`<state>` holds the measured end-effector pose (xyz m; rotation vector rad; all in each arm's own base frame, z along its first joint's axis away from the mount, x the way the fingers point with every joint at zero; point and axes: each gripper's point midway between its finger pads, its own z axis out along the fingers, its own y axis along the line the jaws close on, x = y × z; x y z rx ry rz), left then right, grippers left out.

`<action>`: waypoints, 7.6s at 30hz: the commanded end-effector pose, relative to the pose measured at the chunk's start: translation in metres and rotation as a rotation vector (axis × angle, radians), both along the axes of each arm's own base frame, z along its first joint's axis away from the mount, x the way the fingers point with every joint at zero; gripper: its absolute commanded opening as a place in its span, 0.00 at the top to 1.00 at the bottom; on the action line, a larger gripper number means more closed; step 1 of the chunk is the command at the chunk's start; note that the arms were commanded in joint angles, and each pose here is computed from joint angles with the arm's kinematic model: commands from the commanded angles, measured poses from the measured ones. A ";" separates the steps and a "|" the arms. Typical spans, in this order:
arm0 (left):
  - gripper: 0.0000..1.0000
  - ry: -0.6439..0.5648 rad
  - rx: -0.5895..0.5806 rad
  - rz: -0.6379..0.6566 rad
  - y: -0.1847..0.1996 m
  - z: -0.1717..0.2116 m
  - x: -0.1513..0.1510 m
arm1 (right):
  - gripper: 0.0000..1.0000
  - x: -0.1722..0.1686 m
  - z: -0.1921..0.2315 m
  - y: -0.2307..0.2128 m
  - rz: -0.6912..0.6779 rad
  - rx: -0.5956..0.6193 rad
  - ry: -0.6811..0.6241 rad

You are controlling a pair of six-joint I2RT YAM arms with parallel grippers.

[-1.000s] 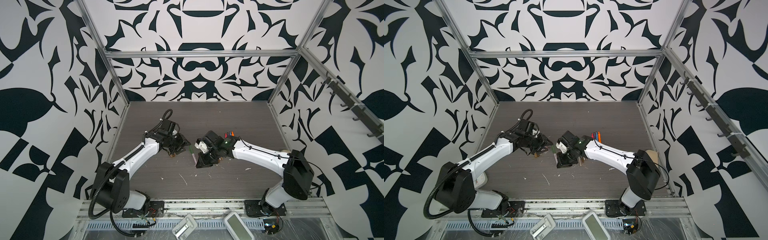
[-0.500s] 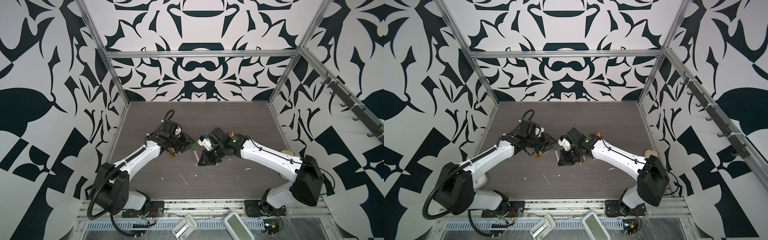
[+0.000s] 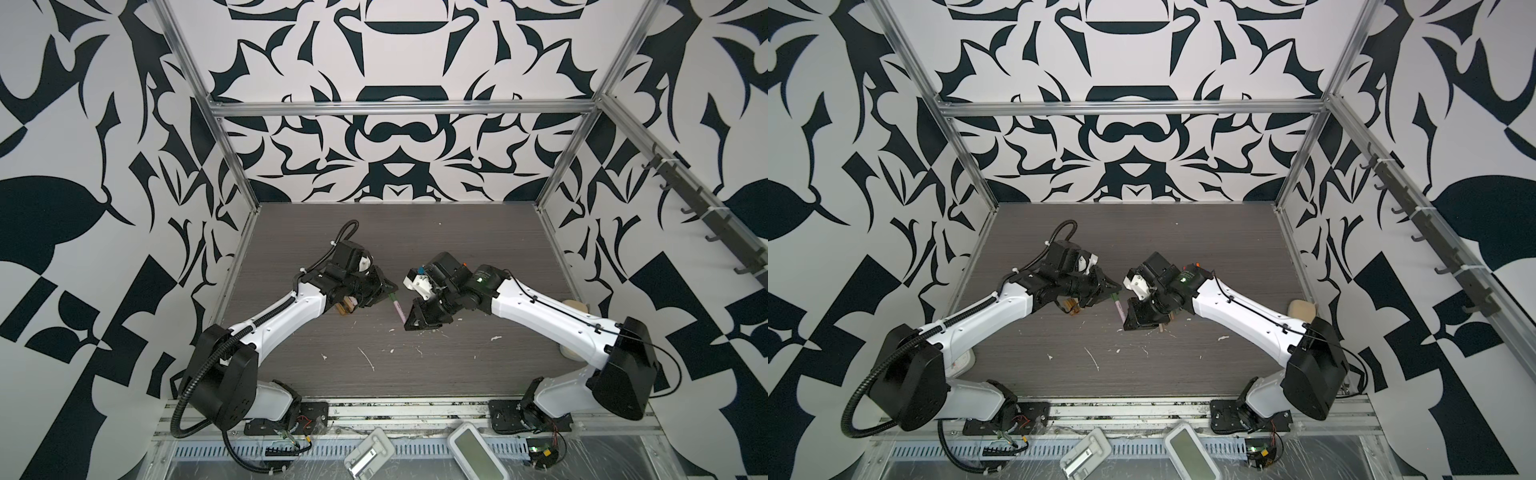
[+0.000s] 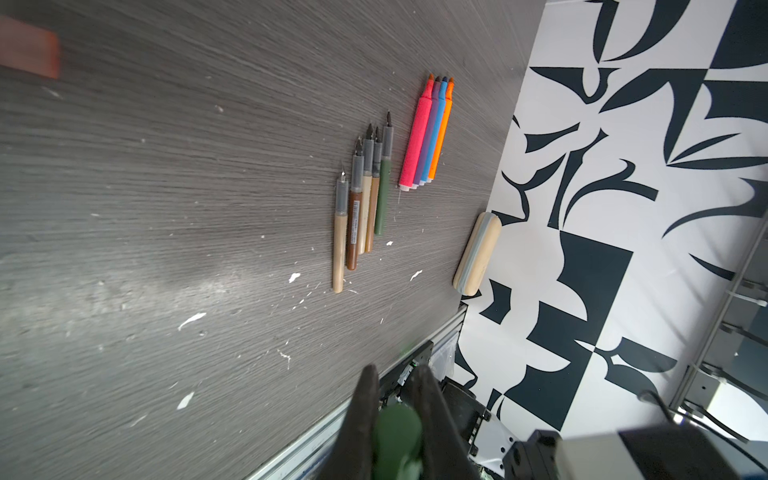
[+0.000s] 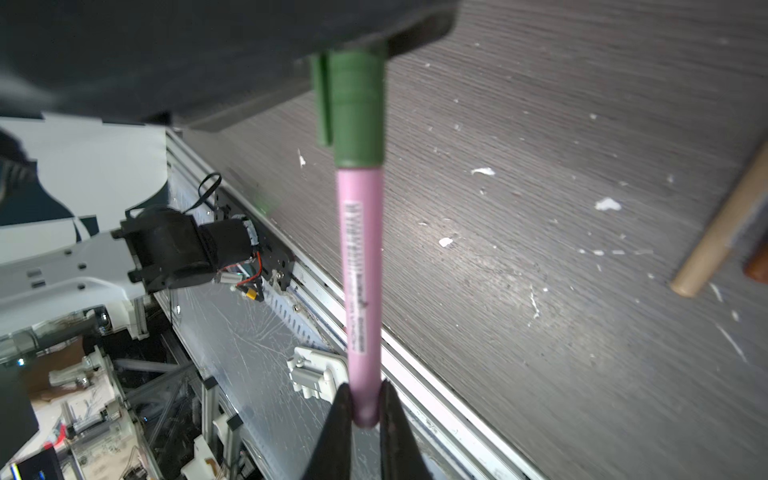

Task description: Open the pen caps

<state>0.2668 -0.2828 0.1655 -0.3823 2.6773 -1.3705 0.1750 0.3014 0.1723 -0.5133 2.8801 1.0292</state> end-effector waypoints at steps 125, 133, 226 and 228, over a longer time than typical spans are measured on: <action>1.00 0.412 0.453 0.170 0.178 -0.159 -0.004 | 1.00 -0.040 -0.013 -0.013 -0.007 -0.156 -0.130; 1.00 0.437 0.486 0.190 0.189 -0.166 -0.010 | 1.00 -0.042 -0.011 -0.018 -0.016 -0.156 -0.133; 1.00 0.405 0.474 0.191 0.199 -0.155 -0.002 | 1.00 -0.042 -0.021 -0.021 -0.076 -0.153 -0.111; 1.00 0.403 0.474 0.191 0.199 -0.154 0.000 | 1.00 -0.042 -0.019 -0.020 -0.076 -0.150 -0.113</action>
